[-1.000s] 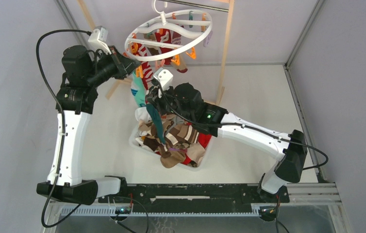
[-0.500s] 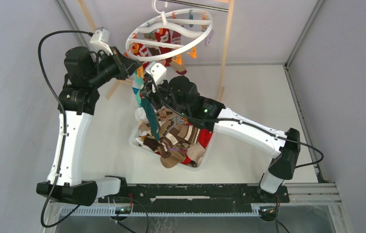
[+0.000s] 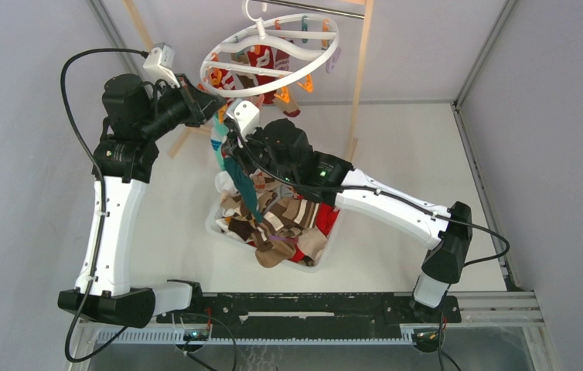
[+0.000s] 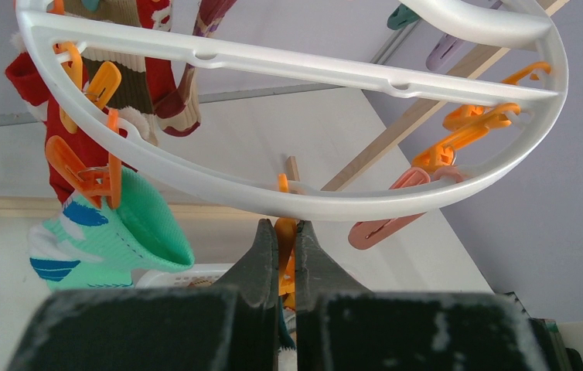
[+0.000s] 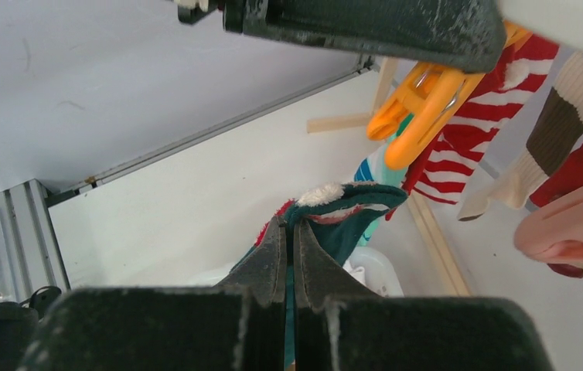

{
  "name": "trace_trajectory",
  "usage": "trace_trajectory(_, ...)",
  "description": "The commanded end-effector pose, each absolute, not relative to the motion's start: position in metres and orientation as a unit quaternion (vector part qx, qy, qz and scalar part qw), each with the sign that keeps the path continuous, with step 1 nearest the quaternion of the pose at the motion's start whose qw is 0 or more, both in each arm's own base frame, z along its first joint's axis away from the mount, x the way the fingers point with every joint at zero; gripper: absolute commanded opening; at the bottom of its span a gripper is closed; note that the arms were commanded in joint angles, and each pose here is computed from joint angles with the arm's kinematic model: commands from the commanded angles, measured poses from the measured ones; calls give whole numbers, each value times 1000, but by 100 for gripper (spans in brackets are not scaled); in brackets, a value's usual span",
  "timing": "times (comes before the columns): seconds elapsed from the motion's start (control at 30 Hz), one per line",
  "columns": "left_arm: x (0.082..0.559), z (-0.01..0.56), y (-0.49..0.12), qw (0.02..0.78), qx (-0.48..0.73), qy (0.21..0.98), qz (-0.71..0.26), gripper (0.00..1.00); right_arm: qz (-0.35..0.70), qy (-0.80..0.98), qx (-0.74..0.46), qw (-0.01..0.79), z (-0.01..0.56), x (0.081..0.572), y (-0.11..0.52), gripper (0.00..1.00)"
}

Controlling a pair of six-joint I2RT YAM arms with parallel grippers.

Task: Clip the socks to the hanger
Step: Clamp the sock onto the hanger.

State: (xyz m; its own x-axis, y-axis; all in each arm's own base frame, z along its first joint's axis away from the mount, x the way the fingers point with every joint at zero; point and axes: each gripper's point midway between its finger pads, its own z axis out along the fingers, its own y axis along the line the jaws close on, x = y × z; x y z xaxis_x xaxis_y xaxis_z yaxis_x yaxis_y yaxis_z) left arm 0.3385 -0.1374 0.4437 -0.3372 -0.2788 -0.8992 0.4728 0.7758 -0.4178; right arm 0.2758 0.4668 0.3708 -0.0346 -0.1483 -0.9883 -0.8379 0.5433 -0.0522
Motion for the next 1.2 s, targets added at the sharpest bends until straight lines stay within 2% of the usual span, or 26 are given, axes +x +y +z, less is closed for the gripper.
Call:
trace_trajectory(0.0, 327, 455, -140, 584, 77, 734, -338, 0, 305, 631, -362, 615, 407, 282, 465, 0)
trace_trajectory(1.17, 326, 457, -140, 587, 79, 732, -337, 0, 295, 617, -356, 636, 444, 301, 450, 0)
